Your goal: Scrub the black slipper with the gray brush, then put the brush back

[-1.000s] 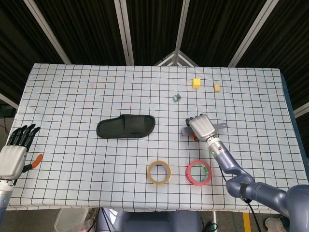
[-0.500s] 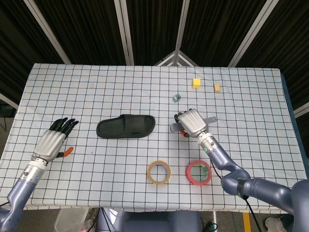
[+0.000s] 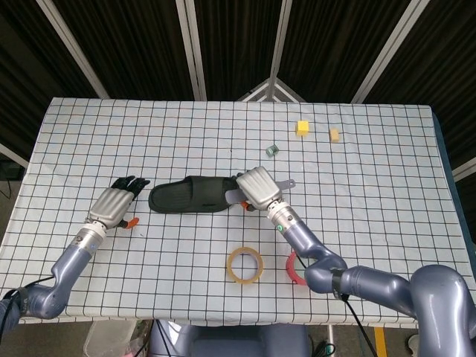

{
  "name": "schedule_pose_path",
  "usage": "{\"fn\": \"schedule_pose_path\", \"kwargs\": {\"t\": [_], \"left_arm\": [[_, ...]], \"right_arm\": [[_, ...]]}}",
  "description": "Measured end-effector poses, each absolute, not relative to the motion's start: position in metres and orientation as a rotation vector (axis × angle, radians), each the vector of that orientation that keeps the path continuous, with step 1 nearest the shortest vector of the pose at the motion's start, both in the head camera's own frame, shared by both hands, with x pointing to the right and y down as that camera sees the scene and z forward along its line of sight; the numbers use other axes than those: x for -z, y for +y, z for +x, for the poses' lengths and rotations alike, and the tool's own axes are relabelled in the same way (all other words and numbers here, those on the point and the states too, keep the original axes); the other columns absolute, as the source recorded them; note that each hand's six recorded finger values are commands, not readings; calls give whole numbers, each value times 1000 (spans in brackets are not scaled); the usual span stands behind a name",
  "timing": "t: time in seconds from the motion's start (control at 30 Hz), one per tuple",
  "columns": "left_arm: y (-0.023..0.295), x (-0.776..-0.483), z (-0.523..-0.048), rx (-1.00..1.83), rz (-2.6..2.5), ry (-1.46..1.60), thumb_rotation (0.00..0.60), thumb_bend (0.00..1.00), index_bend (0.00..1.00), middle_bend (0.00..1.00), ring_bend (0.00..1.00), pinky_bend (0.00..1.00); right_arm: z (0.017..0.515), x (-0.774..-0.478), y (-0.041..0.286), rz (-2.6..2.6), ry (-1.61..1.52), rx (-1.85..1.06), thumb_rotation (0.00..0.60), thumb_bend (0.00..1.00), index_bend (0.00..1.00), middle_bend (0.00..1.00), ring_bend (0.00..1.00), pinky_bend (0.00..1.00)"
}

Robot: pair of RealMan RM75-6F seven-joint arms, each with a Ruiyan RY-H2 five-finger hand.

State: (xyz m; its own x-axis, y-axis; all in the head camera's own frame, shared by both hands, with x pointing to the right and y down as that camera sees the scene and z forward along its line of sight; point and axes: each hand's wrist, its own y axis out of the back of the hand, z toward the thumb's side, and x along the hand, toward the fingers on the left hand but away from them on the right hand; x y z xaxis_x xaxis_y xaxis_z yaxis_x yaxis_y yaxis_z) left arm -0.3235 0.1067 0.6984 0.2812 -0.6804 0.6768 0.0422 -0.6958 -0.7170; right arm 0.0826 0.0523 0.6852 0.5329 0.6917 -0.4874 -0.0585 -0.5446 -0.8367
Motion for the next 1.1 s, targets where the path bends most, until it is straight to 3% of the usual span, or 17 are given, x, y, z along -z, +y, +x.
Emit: {"fn": "schedule_pose_path", "kwargs": {"t": [0.4, 0.7, 1.1], "left_arm": [[114, -724, -307, 1480, -1960, 470, 598, 424, 45, 72, 30, 76], [117, -740, -310, 1527, -1972, 410, 561, 441, 47, 70, 30, 76], [115, -737, -308, 1511, -1972, 397, 545, 443, 48, 71, 29, 76]], "right_arm": [[47, -687, 59, -1934, -564, -1040, 600, 658, 698, 639, 545, 548], [21, -689, 51, -1894, -624, -1002, 600, 658, 701, 642, 553, 548], [7, -691, 50, -1889, -677, -976, 600, 658, 708, 647, 559, 548]]}}
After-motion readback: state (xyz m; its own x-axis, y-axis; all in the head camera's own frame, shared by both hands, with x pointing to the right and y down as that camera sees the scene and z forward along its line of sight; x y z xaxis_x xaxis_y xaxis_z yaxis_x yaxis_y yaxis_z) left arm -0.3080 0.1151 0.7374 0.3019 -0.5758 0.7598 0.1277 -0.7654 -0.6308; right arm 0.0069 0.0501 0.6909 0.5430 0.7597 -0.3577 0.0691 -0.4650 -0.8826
